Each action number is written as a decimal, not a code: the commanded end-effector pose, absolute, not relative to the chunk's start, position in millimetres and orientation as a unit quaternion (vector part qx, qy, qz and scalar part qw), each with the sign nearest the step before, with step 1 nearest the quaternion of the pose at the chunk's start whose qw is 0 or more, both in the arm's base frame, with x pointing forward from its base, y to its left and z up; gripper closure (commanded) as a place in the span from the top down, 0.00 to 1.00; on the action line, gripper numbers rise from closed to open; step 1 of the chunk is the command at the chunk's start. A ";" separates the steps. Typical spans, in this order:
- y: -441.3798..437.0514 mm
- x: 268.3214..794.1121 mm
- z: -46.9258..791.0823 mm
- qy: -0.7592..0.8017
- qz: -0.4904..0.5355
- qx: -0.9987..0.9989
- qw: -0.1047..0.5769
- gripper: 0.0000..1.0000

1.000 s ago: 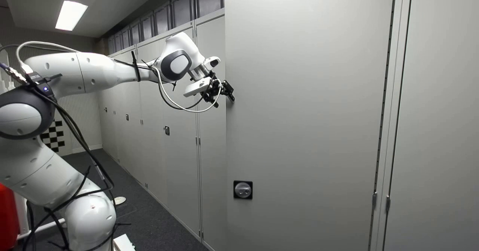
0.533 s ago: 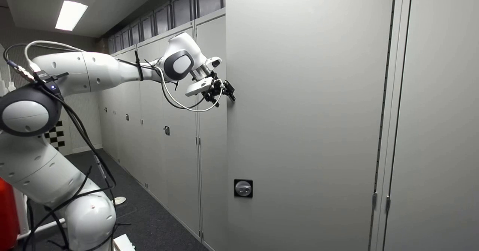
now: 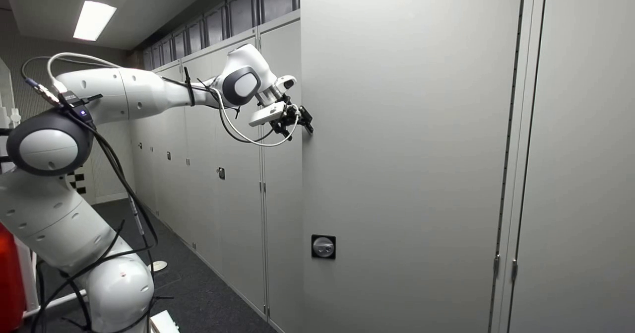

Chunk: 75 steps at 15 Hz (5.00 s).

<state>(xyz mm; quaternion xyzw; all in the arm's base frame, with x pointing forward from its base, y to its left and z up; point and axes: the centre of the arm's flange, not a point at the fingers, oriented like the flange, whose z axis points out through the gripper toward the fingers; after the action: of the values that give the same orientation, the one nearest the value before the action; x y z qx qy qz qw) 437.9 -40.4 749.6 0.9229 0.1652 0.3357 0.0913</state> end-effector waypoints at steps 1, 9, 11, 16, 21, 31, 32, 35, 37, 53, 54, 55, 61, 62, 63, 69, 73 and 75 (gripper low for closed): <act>-32.8 454.1 764.6 0.165 0.359 0.915 0.083 1.00; -25.0 466.4 769.8 0.167 0.363 0.913 0.076 1.00; -22.5 470.9 770.8 0.167 0.363 0.914 0.074 1.00; -15.9 483.1 776.4 0.169 0.363 0.913 0.071 1.00; -9.2 498.0 777.5 0.170 0.360 0.914 0.071 1.00; 0.5 525.1 769.0 0.169 0.347 0.920 0.071 1.00; 1.1 527.8 767.8 0.168 0.346 0.920 0.071 1.00; 3.6 533.7 763.3 0.168 0.341 0.922 0.071 1.00; 4.9 534.9 761.0 0.169 0.339 0.923 0.071 1.00; 23.5 494.8 733.1 0.190 0.298 0.933 0.069 1.00; 26.1 488.8 730.6 0.192 0.292 0.934 0.069 1.00; 28.5 482.9 729.3 0.196 0.287 0.935 0.068 1.00; 40.9 447.8 720.1 0.202 0.261 0.941 0.073 1.00; 41.6 441.4 719.7 0.199 0.256 0.943 0.073 1.00; 41.4 435.5 719.0 0.193 0.254 0.945 0.075 1.00; 29.3 399.5 720.8 0.130 0.241 0.959 0.079 1.00; 2.1 390.3 724.0 0.077 0.243 0.963 0.083 1.00; -18.0 387.4 724.0 0.052 0.242 0.965 0.085 1.00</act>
<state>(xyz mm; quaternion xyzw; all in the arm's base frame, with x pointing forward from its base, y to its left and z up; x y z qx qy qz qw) 401.3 8.2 726.6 0.9627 0.0897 0.2440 0.0750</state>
